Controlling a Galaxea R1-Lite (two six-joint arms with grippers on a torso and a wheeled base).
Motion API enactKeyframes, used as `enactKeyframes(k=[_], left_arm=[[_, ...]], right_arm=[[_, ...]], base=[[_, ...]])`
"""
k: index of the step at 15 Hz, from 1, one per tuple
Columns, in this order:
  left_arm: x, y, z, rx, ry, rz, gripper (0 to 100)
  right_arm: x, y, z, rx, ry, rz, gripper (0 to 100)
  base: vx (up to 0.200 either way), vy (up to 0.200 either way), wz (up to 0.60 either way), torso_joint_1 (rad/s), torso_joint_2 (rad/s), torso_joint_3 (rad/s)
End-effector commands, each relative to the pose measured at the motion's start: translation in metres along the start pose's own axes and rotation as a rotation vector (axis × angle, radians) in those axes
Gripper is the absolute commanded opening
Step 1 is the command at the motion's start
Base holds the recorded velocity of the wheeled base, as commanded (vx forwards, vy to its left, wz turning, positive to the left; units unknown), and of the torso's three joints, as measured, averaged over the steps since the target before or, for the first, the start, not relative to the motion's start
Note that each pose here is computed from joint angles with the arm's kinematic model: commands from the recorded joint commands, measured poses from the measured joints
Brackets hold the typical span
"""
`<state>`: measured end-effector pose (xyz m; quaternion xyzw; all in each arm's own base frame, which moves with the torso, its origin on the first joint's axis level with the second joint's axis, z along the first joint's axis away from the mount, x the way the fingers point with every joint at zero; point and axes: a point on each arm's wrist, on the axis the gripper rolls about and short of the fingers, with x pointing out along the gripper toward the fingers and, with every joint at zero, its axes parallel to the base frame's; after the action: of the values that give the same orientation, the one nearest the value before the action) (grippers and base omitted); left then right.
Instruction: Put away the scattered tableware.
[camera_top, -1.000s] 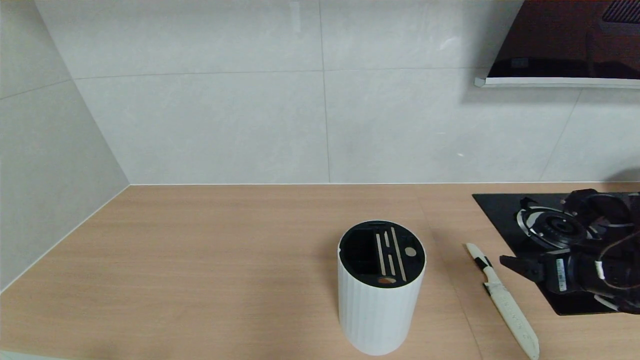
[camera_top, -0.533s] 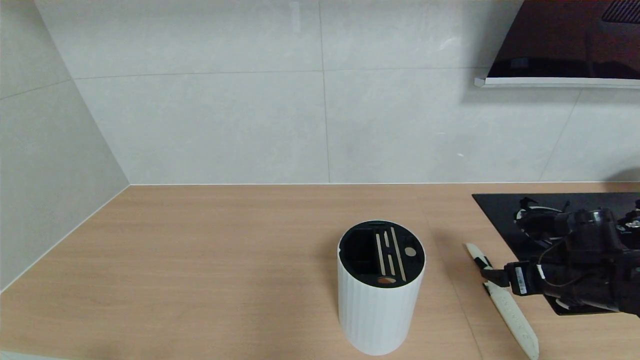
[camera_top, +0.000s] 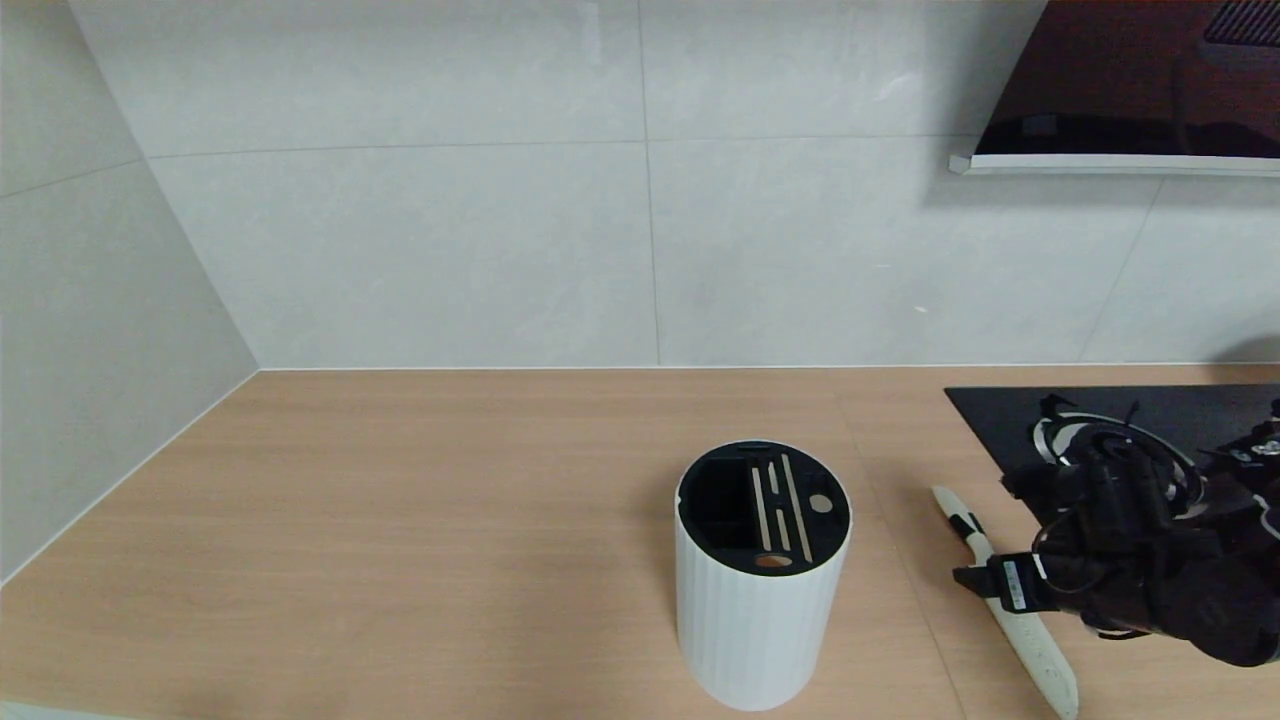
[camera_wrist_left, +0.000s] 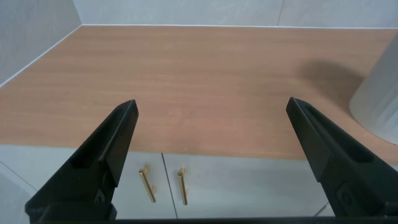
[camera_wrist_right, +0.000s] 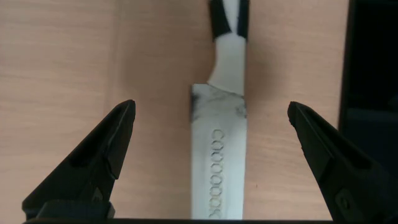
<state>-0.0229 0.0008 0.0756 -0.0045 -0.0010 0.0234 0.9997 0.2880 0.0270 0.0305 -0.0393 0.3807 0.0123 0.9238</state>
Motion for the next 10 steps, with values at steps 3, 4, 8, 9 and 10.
enactKeyframes(k=[3, 4, 8, 9, 10], left_arm=[[0.0, 0.0, 0.0, 0.0, 0.0, 0.001, 100], [0.0, 0.0, 0.0, 0.0, 0.0, 0.001, 100], [0.0, 0.0, 0.0, 0.0, 0.0, 0.001, 100], [0.0, 0.0, 0.0002, 0.0, -0.001, 0.001, 100], [0.0, 0.0, 0.0, 0.0, 0.0, 0.001, 100]], right_arm=[[0.0127, 0.0008, -0.0105, -0.004, 0.055, -0.001, 100], [0.0137, 0.0008, -0.0114, -0.004, 0.059, -0.001, 100], [0.0151, 0.001, -0.012, -0.004, 0.062, -0.001, 100], [0.0161, 0.001, -0.0128, -0.005, 0.065, -0.002, 100], [0.0175, 0.0007, -0.0126, -0.003, 0.058, -0.003, 100]], base=[[0.0, 0.0, 0.0, 0.0, 0.0, 0.0], [0.0, 0.0, 0.0, 0.0, 0.0, 0.0], [0.0, 0.0, 0.0, 0.0, 0.0, 0.0], [0.0, 0.0, 0.0, 0.0, 0.0, 0.0], [0.0, 0.0, 0.0, 0.0, 0.0, 0.0]])
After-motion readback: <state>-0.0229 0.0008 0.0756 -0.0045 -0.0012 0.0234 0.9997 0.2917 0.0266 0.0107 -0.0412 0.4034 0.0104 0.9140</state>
